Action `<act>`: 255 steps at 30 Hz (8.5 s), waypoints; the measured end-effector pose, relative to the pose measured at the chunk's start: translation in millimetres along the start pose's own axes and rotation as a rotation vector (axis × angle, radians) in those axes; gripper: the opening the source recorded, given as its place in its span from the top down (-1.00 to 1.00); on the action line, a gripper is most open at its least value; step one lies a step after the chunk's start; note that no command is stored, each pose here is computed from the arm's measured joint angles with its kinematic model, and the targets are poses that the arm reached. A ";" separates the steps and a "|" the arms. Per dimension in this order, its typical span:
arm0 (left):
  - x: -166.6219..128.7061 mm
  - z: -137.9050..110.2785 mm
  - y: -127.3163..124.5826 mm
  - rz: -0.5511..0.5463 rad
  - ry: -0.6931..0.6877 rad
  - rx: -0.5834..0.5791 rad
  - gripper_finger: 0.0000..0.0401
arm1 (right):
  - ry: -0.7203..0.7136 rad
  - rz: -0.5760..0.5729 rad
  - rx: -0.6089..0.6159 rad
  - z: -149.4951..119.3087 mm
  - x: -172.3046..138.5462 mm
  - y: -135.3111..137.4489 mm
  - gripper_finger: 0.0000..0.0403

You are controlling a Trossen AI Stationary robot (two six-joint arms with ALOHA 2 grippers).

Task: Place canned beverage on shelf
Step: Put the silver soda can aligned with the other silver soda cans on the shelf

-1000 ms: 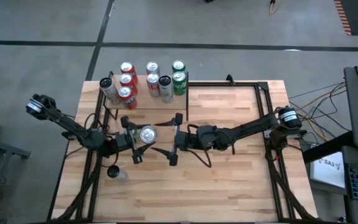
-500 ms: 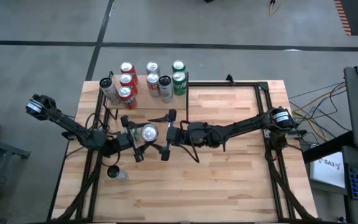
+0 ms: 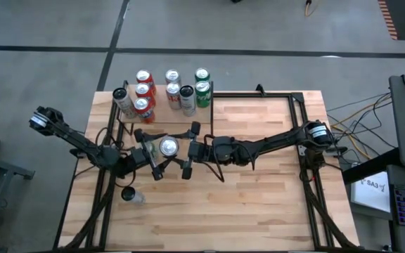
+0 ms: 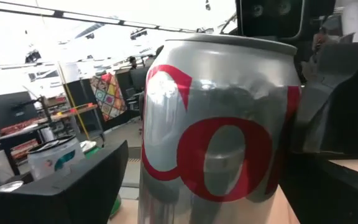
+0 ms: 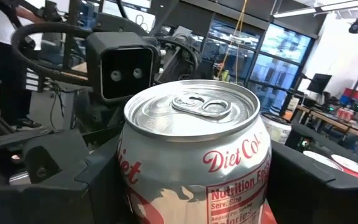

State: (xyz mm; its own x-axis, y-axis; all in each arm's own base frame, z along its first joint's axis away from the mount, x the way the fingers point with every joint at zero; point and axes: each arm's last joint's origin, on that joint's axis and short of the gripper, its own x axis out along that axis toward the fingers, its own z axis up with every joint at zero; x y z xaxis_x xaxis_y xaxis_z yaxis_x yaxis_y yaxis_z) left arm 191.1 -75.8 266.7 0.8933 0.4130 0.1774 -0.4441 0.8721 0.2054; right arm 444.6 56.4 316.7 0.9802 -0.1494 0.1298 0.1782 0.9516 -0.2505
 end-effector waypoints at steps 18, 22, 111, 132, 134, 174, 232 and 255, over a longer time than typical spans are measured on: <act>-11.3 19.8 21.8 0.065 -0.022 0.025 -0.88 | 0.065 -0.084 0.010 48.0 -29.1 -35.0 -0.41; -17.6 30.2 36.0 0.090 -0.060 0.008 -0.89 | 0.084 -0.099 0.048 46.0 -28.7 -41.7 -0.41; -59.9 50.7 111.2 0.266 -0.042 0.164 -0.78 | 0.197 -0.679 0.355 -80.4 65.3 -64.7 -0.45; -59.9 50.7 111.2 0.265 -0.041 0.165 -0.78 | 0.203 -0.703 0.347 -87.3 66.1 -69.7 -0.45; -59.9 50.7 111.0 0.265 -0.041 0.165 -0.78 | 0.207 -0.703 0.346 -89.8 66.5 -70.1 -0.45; -58.9 49.4 109.0 0.258 -0.032 0.183 -0.78 | 0.187 -0.714 0.333 -95.8 69.5 -74.7 -0.71; -58.5 48.5 108.1 0.253 -0.026 0.196 -0.78 | 0.142 -0.700 0.259 -74.6 71.8 -73.6 -0.69; -56.5 41.0 100.2 0.170 -0.016 0.210 -0.78 | 0.146 -0.699 0.253 -75.8 72.2 -73.4 -0.69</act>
State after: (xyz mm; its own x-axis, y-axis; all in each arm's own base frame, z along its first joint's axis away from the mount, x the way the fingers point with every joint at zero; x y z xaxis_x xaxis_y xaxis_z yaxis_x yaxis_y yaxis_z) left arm 93.3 -22.5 316.7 0.8041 0.5435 0.2409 -0.5939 0.7165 0.3659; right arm 508.8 -44.7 271.8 0.6505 -0.7582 0.0447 0.7548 0.6519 0.0731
